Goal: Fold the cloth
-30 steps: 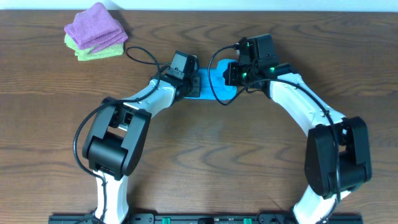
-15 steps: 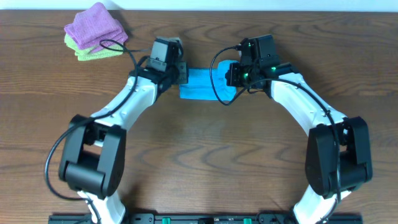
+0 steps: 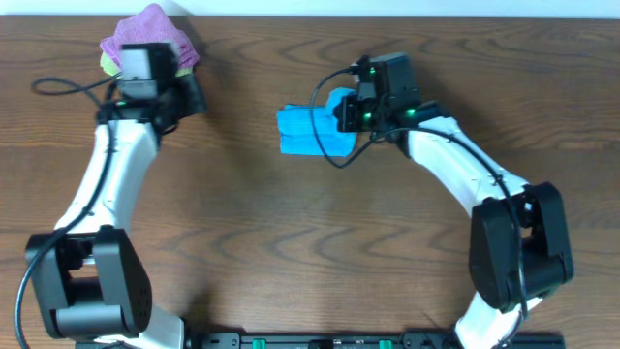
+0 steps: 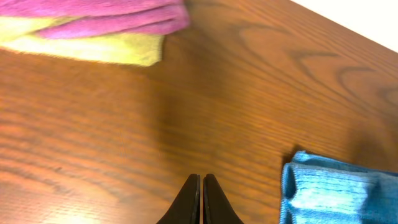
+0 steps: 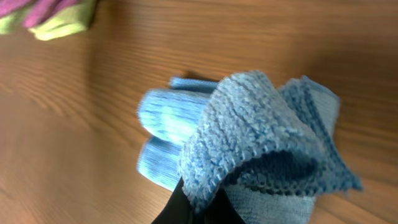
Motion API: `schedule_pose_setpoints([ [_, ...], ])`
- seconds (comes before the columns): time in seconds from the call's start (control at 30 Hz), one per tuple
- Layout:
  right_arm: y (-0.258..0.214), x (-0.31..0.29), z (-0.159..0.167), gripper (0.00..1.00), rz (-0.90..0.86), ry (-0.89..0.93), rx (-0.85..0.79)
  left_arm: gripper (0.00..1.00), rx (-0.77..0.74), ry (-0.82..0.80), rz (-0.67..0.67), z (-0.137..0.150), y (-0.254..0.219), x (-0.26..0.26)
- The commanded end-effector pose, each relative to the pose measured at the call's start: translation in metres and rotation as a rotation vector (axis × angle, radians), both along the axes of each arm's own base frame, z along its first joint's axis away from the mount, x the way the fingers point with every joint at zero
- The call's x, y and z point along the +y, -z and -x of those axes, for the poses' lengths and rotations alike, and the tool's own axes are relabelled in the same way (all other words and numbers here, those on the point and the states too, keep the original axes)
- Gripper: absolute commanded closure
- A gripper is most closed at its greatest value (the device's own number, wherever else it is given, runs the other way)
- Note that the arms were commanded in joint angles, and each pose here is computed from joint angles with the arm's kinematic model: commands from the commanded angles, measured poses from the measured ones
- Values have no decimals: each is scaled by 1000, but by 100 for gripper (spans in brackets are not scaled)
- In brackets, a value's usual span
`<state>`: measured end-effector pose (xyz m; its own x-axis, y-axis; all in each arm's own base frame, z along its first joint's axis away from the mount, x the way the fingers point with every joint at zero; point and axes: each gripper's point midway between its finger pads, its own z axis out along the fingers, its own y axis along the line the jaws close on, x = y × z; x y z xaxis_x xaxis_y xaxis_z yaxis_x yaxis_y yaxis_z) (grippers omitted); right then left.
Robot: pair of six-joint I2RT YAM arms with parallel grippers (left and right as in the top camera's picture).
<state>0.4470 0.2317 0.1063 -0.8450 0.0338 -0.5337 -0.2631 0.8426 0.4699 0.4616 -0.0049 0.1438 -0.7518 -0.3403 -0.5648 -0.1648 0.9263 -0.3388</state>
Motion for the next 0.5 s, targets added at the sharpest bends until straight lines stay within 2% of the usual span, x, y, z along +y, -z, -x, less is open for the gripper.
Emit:
schedule_pose_setpoints([
  [0.0, -7, 22, 7, 98, -23, -43, -18, 94, 5, 57, 70, 8, -4, -1],
  [0.2, 7, 49, 13, 98, -21, -75, -22, 94, 34, 76, 88, 16, 0, 0],
  [0.47, 37, 54, 17, 98, 13, -77, 24, 94, 32, 94, 112, 17, -1, -5],
])
